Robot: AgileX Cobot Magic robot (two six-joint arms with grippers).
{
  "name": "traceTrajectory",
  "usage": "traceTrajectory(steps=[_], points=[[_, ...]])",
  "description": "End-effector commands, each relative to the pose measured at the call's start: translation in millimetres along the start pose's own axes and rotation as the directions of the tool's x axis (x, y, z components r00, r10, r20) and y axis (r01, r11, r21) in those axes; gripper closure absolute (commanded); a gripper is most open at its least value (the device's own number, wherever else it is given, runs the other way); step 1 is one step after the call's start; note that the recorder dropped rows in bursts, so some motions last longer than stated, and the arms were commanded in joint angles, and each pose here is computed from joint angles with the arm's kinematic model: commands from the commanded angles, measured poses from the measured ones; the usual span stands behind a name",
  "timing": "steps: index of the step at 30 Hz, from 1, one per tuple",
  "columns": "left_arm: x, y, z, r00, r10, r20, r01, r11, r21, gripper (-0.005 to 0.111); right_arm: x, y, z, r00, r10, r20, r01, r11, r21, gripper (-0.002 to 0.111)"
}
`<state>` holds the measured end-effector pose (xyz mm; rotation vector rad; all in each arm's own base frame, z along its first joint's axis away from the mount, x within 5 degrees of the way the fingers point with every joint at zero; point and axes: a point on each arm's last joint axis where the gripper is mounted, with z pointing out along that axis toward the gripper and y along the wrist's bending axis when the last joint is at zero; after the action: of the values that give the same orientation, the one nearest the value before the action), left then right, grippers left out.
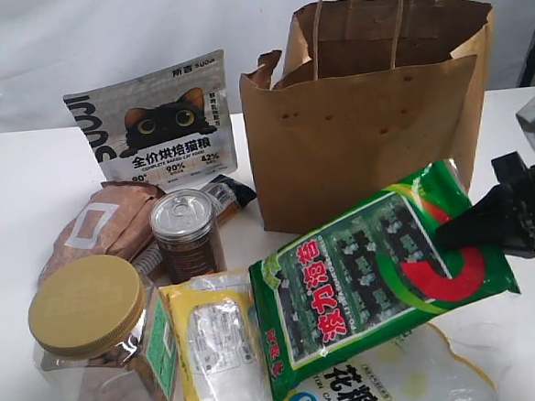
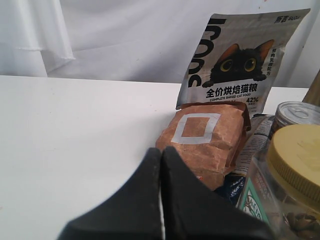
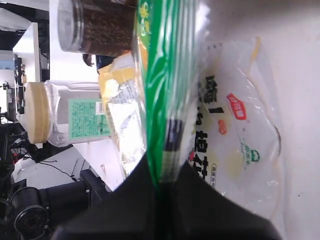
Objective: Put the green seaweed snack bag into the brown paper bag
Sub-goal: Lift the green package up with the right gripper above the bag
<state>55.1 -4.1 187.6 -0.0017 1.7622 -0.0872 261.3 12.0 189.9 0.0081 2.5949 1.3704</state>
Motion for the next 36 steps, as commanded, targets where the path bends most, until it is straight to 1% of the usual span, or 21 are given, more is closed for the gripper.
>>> traceTrajectory(steps=[1, 3, 6, 9, 12, 16, 17, 18, 22, 24, 27, 30, 32, 33, 34, 36], points=[[-2, -0.2, -1, 1.0, 0.008, 0.012, -0.008, 1.0, 0.003, 0.107, 2, 28, -12, 0.994, -0.081, 0.075, 0.085, 0.995, -0.043, 0.108], [-2, -0.2, -1, 1.0, 0.008, 0.012, -0.008, 1.0, 0.003, 0.107, 3, 40, -19, 0.987, -0.112, 0.114, 0.118, 0.992, -0.047, 0.108], [-2, -0.2, -1, 1.0, 0.006, 0.012, -0.006, 1.0, 0.003, 0.107, 10, 66, -33, 0.965, -0.182, 0.188, 0.192, 0.981, -0.038, 0.108], [-2, -0.2, -1, 1.0, 0.006, 0.012, -0.006, 1.0, 0.003, 0.107, 18, 83, -42, 0.951, -0.217, 0.22, 0.228, 0.973, -0.026, 0.108], [-2, -0.2, -1, 1.0, 0.006, 0.012, -0.006, 1.0, 0.003, 0.107, 33, 105, -50, 0.937, -0.26, 0.234, 0.268, 0.963, -0.003, 0.108], [-2, -0.2, -1, 1.0, 0.009, 0.012, -0.009, 1.0, 0.003, 0.107, 58, 137, -56, 0.913, -0.317, 0.257, 0.329, 0.944, -0.003, 0.108], [-2, -0.2, -1, 1.0, 0.009, 0.012, -0.009, 1.0, 0.003, 0.107, 69, 151, -63, 0.892, -0.351, 0.284, 0.366, 0.931, 0.001, 0.108], [-2, -0.2, -1, 1.0, 0.009, 0.012, -0.009, 1.0, 0.003, 0.107, 73, 158, -67, 0.881, -0.366, 0.3, 0.382, 0.924, 0.005, 0.108], [-2, -0.2, -1, 1.0, 0.006, 0.012, -0.006, 1.0, 0.003, 0.107, 100, 215, -102, 0.758, -0.489, 0.431, 0.521, 0.852, 0.05, 0.108], [-2, -0.2, -1, 1.0, 0.006, 0.012, -0.006, 1.0, 0.003, 0.107, 105, 230, -111, 0.726, -0.512, 0.458, 0.549, 0.834, 0.062, 0.108], [-2, -0.2, -1, 1.0, 0.006, 0.012, -0.006, 1.0, 0.003, 0.107, 109, 256, -128, 0.651, -0.573, 0.498, 0.613, 0.784, 0.099, 0.108], [-2, -0.2, -1, 1.0, 0.006, 0.012, -0.006, 1.0, 0.003, 0.107, 113, 271, -139, 0.594, -0.621, 0.512, 0.653, 0.744, 0.145, 0.108], [-2, -0.2, -1, 1.0, 0.006, 0.012, -0.006, 1.0, 0.003, 0.107, 114, 276, -143, 0.567, -0.653, 0.502, 0.663, 0.724, 0.192, 0.108], [-2, -0.2, -1, 1.0, 0.008, 0.012, -0.009, 1.0, 0.003, 0.107, 115, 279, -148, 0.543, -0.683, 0.489, 0.667, 0.705, 0.243, 0.108], [-2, -0.2, -1, 1.0, 0.008, 0.012, -0.009, 1.0, 0.003, 0.107, 112, 281, -151, 0.516, -0.69, 0.507, 0.654, 0.7, 0.286, 0.108], [-2, -0.2, -1, 1.0, 0.008, 0.012, -0.009, 1.0, 0.003, 0.107, 109, 283, -157, 0.478, -0.7, 0.531, 0.639, 0.692, 0.337, 0.108]])
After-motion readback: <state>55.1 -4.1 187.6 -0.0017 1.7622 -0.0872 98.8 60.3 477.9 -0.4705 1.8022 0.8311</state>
